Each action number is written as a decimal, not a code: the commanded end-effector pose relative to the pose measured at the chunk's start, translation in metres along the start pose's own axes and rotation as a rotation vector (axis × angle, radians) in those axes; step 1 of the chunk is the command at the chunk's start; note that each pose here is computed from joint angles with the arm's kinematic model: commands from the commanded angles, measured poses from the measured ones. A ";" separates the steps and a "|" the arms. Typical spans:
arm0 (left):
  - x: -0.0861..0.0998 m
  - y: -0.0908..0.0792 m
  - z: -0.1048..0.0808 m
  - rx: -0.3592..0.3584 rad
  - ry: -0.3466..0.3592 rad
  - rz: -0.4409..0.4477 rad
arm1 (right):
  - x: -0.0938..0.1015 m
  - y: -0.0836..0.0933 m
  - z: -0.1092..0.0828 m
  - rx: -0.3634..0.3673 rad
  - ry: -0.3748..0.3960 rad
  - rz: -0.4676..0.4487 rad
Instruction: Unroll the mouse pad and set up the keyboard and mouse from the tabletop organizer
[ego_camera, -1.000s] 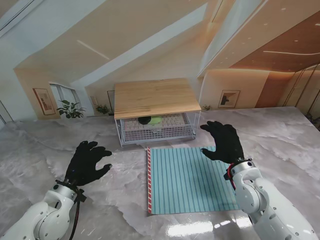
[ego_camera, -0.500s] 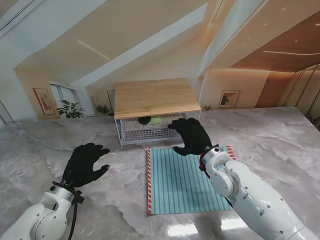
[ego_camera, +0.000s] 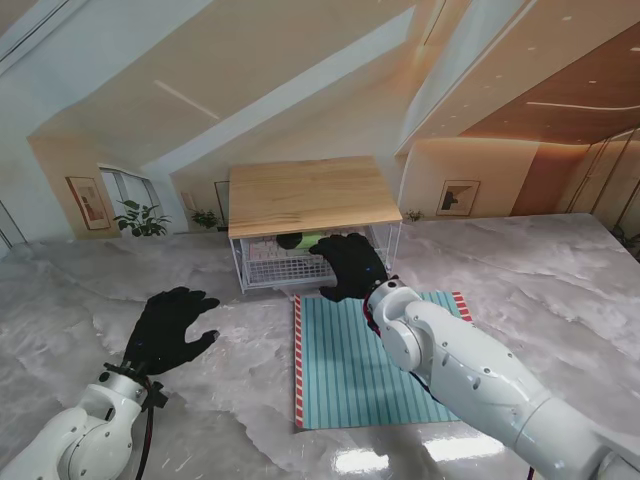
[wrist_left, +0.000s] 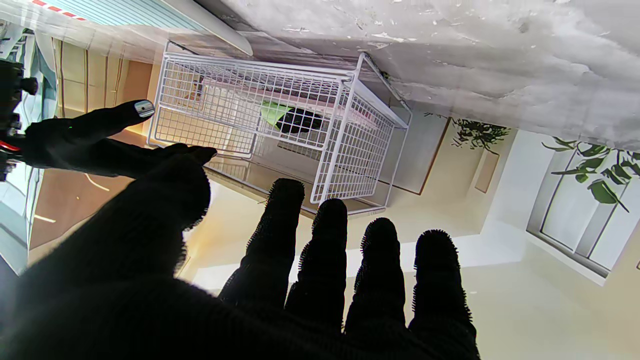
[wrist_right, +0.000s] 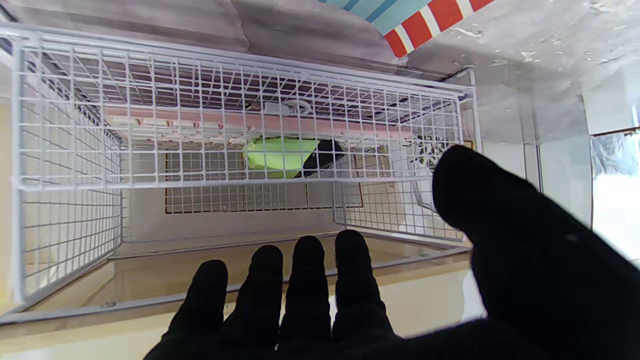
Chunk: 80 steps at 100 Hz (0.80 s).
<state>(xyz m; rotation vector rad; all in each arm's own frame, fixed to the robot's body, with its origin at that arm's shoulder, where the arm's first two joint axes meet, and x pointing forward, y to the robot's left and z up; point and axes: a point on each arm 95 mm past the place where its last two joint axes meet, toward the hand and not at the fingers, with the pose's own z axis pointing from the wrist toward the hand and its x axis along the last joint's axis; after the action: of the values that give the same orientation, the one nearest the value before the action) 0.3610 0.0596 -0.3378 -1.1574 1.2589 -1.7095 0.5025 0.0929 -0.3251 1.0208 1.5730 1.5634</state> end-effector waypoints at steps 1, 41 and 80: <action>0.001 0.003 -0.001 -0.018 0.005 -0.008 | 0.007 0.002 0.008 0.004 0.000 -0.006; 0.000 0.006 -0.001 -0.025 0.004 -0.013 | 0.005 -0.003 0.031 0.005 -0.029 -0.093; -0.001 0.007 -0.001 -0.023 0.002 -0.017 | 0.005 -0.006 0.051 0.042 -0.043 -0.141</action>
<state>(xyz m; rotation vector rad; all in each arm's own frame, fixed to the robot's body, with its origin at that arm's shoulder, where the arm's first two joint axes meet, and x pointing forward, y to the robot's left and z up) 0.3620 0.0616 -0.3423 -1.1709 1.2629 -1.7088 0.5420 0.1141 -0.3355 0.9416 1.6106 1.4124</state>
